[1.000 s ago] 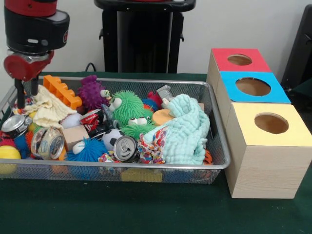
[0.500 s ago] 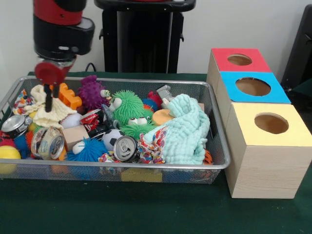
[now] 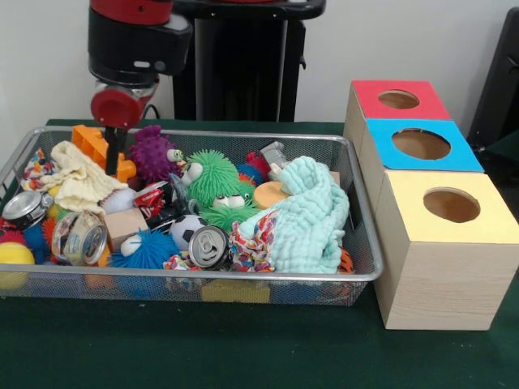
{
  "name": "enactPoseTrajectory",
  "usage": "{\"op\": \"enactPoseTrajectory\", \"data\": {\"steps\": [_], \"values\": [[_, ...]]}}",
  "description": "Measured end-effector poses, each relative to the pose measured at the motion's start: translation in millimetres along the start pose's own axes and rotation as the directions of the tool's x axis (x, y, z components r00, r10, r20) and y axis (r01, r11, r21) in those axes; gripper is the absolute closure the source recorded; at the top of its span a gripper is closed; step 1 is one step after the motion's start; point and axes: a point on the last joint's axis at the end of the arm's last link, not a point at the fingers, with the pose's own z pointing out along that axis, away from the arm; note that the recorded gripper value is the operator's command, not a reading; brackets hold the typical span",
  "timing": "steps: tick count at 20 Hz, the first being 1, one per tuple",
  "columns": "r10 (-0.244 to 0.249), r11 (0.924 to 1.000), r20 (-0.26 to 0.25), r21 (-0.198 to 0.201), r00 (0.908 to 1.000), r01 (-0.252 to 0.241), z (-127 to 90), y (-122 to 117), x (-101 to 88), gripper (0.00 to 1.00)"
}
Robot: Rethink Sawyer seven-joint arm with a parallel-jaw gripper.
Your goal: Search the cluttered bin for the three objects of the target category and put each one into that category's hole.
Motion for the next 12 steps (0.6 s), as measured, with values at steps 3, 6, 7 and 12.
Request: {"op": "enactPoseTrajectory", "data": {"steps": [3,6,7,12], "values": [[0.019,0.9998,0.002,-0.007,0.9998,-0.019,-6,-3,-14.6,0.0],[0.035,0.9994,0.007,-0.006,0.9994,-0.035,-3,-7,-31.4,0.0],[0.042,0.9991,0.009,0.001,0.9991,-0.042,2,-10,-39.7,0.0],[0.042,0.9982,0.013,0.042,0.999,-0.042,35,-25,-57.2,0.0]]}}
